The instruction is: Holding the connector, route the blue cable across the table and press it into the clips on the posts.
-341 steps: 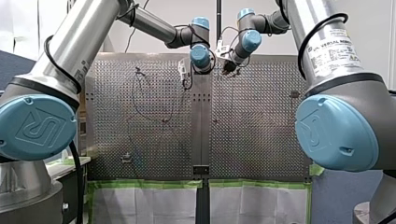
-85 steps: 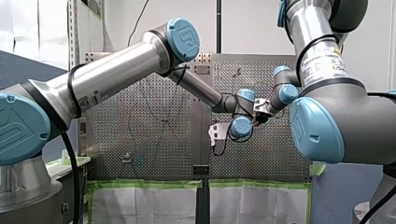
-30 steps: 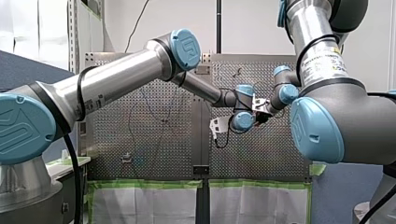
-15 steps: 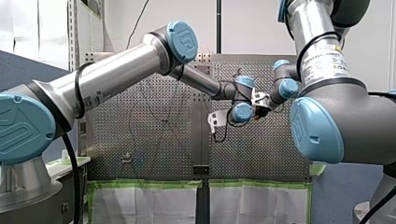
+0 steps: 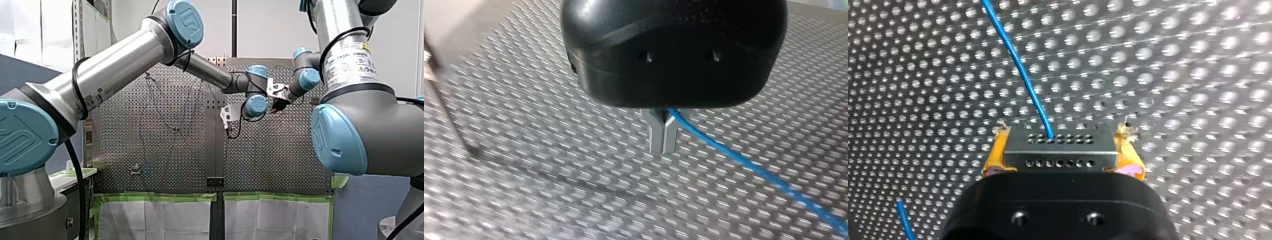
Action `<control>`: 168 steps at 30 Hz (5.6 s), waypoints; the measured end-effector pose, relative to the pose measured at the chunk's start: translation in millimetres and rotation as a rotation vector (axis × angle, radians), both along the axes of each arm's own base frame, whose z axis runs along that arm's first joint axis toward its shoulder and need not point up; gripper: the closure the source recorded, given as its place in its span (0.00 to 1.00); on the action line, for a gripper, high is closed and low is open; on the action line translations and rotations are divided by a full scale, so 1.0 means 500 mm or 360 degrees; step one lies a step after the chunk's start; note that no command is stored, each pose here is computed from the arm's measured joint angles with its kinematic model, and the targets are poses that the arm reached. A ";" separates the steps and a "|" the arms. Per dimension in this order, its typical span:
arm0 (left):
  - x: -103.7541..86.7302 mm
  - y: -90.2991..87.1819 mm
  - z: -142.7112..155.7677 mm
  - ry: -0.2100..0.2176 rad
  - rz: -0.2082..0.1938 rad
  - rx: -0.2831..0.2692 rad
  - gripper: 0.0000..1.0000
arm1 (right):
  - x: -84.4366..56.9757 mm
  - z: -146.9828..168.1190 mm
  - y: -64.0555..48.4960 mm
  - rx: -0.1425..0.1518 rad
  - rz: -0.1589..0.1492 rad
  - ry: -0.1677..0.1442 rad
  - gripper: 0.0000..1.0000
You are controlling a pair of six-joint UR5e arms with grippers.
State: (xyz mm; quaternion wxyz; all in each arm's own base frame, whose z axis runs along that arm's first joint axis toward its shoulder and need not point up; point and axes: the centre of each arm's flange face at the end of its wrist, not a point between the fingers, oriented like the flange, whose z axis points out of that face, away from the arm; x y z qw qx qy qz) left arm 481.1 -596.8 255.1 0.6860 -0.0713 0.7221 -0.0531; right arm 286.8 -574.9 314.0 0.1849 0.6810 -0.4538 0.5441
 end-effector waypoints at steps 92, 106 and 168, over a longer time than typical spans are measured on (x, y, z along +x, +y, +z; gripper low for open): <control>0.123 0.046 0.209 -0.0266 -0.0221 -0.0209 0.45 | -0.010 0.248 0.040 -0.0271 0.0036 -0.0155 1.00; 0.102 0.039 0.214 -0.0210 -0.0237 -0.0202 0.00 | -0.009 0.243 0.039 -0.0265 0.0040 -0.0150 1.00; -0.184 0.197 0.448 -0.0346 -0.0377 -0.0478 0.00 | -0.006 0.240 0.043 -0.0244 0.0050 -0.0146 1.00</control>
